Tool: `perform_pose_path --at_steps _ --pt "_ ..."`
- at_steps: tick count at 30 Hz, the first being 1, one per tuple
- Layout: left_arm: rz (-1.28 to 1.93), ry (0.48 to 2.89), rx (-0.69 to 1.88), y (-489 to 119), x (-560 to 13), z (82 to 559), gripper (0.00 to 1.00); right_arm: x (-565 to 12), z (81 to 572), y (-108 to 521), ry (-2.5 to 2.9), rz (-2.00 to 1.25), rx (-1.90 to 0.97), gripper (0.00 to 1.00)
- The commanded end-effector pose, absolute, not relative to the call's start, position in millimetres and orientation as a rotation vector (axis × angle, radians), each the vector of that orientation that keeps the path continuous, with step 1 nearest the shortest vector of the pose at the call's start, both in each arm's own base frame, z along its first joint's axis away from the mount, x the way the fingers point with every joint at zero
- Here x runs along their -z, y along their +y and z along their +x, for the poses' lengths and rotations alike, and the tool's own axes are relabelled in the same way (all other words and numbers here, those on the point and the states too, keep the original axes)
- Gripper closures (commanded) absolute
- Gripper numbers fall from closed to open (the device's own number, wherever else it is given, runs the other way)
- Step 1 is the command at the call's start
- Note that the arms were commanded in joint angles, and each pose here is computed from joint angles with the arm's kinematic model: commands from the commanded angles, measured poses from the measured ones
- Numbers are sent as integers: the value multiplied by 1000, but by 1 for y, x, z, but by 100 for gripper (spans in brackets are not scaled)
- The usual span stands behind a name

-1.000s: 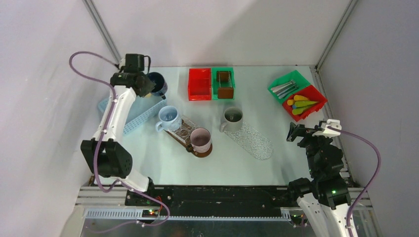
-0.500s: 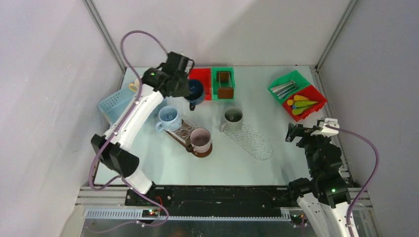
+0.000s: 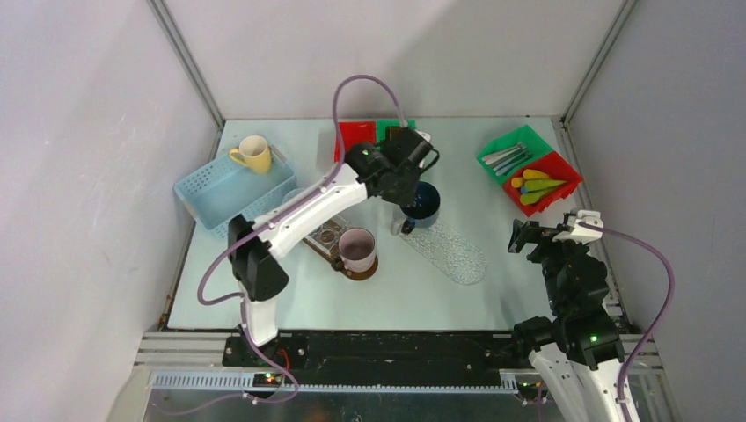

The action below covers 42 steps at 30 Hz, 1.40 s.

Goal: Prepare toiletry sets of a toothbrush and toothpaste on the tray
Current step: Place the cup on the tray.

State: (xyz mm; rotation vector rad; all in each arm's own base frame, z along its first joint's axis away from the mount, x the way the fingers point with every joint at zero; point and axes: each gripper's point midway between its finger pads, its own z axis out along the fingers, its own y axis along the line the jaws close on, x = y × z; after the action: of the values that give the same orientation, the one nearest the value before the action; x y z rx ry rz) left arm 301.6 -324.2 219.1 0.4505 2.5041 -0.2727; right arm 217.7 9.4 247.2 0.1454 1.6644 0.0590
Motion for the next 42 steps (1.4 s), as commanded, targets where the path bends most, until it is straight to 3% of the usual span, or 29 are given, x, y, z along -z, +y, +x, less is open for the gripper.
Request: perform_pose_path --at_steps 1,12,26,34,42 --pt "500 2379 407 -374 -240 302 100 -262 217 7 1628 169 -61 0" --pt "537 2396 390 -422 -183 302 99 -261 216 7 1629 167 -57 0" --pt "575 2497 268 -428 -105 308 92 -257 220 9 1647 155 -57 0" --pt "612 2556 288 -431 -84 297 78 -256 221 11 1655 148 -61 0" --pt "606 2582 327 -427 -92 287 53 -255 222 11 1661 146 -59 0"
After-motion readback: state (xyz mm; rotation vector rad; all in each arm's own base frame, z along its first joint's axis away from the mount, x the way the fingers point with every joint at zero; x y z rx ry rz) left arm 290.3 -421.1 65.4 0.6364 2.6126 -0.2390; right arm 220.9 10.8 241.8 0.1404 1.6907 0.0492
